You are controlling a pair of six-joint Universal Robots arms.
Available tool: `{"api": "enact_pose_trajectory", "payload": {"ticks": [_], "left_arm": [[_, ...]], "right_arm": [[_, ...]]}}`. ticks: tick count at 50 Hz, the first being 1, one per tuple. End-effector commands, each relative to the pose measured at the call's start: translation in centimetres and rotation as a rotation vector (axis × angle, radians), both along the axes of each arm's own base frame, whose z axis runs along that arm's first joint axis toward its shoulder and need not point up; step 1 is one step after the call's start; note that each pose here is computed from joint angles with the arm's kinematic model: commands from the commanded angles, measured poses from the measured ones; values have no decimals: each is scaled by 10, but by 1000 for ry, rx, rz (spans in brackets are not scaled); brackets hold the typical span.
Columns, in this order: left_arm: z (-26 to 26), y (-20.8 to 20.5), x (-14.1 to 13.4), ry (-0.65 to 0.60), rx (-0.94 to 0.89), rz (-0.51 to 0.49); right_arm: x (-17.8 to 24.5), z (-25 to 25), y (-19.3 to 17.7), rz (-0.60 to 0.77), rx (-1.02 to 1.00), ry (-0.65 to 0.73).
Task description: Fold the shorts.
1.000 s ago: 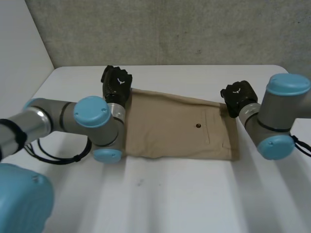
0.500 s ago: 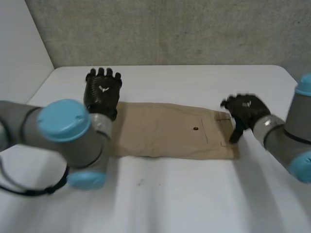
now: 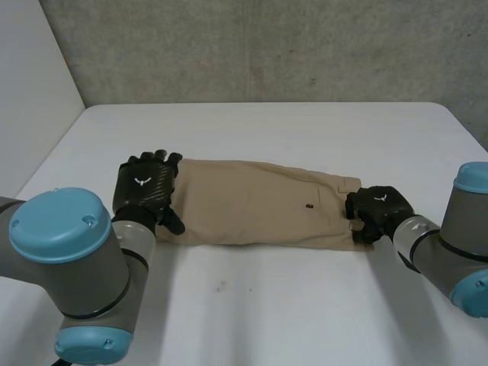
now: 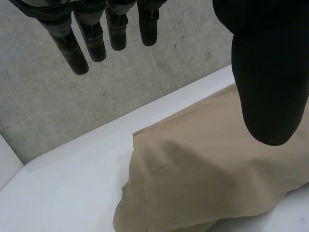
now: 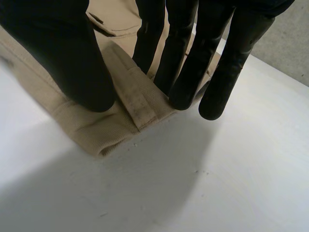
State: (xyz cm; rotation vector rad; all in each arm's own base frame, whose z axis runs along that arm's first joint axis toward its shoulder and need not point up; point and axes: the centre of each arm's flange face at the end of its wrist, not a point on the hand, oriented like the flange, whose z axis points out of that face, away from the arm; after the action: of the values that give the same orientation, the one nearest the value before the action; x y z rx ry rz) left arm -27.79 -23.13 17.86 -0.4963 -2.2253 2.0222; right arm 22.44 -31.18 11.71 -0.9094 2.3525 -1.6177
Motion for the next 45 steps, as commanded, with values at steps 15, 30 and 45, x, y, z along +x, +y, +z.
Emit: {"api": "enact_pose_trajectory", "payload": {"ticks": [15,30,45], "left_arm": [[6,6,5,6,-9,2],[12,6,7,16,-24,9],[13,4,10,17,-27,19]], "right_arm": [[-63,56,-16,-69,-176,394],[-6,90,-14,95,-477,430],[146,41,114,898,-700,358]]}}
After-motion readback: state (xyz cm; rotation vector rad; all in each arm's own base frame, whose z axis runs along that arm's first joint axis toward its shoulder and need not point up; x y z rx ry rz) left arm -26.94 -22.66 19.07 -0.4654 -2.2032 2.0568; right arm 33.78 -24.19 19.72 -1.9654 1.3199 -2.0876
